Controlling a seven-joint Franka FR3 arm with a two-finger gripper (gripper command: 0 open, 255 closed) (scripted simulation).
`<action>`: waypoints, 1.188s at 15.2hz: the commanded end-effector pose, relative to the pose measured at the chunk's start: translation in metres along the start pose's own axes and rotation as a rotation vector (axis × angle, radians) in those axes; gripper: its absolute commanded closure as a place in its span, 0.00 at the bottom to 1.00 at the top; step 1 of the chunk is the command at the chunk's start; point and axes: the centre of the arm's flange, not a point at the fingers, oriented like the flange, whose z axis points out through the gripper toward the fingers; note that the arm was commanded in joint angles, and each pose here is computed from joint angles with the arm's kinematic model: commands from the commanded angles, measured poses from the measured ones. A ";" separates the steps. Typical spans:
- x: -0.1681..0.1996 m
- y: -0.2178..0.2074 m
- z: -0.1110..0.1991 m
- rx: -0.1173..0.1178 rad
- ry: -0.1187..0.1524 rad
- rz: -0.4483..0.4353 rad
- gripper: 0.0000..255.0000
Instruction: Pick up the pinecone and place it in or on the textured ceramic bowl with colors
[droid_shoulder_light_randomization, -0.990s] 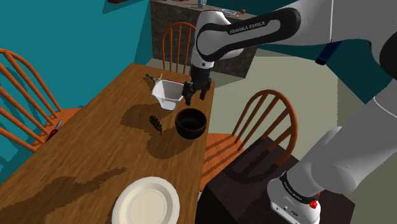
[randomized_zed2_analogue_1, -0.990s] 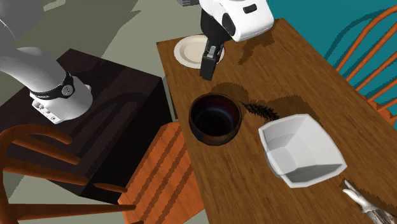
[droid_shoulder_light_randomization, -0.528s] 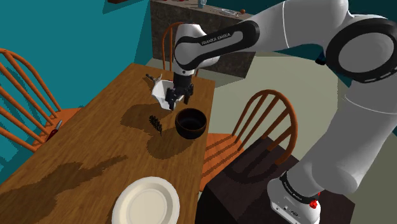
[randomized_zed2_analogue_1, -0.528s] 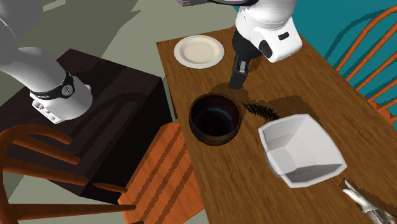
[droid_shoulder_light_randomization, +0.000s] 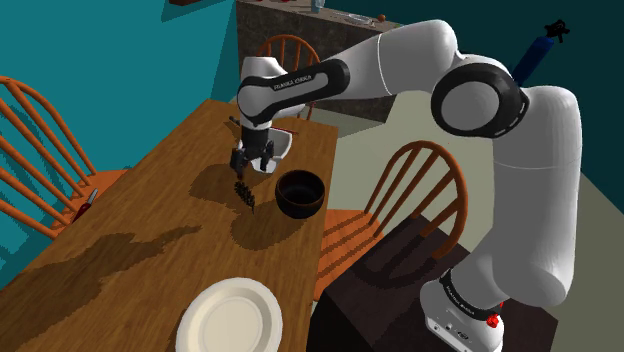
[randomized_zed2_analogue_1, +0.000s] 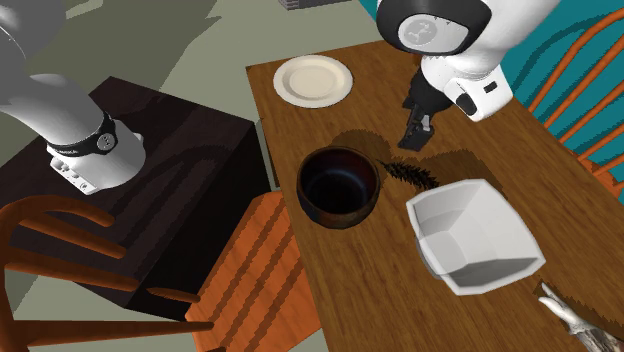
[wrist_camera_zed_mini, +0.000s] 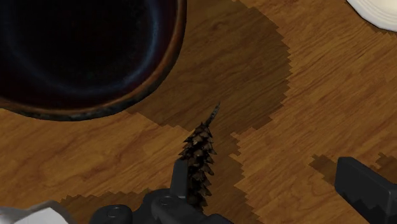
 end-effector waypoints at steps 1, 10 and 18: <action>0.015 -0.004 0.013 0.004 -0.002 -0.008 0.00; 0.015 -0.004 0.053 0.004 -0.002 -0.008 0.00; 0.015 -0.004 0.053 0.004 -0.002 -0.008 1.00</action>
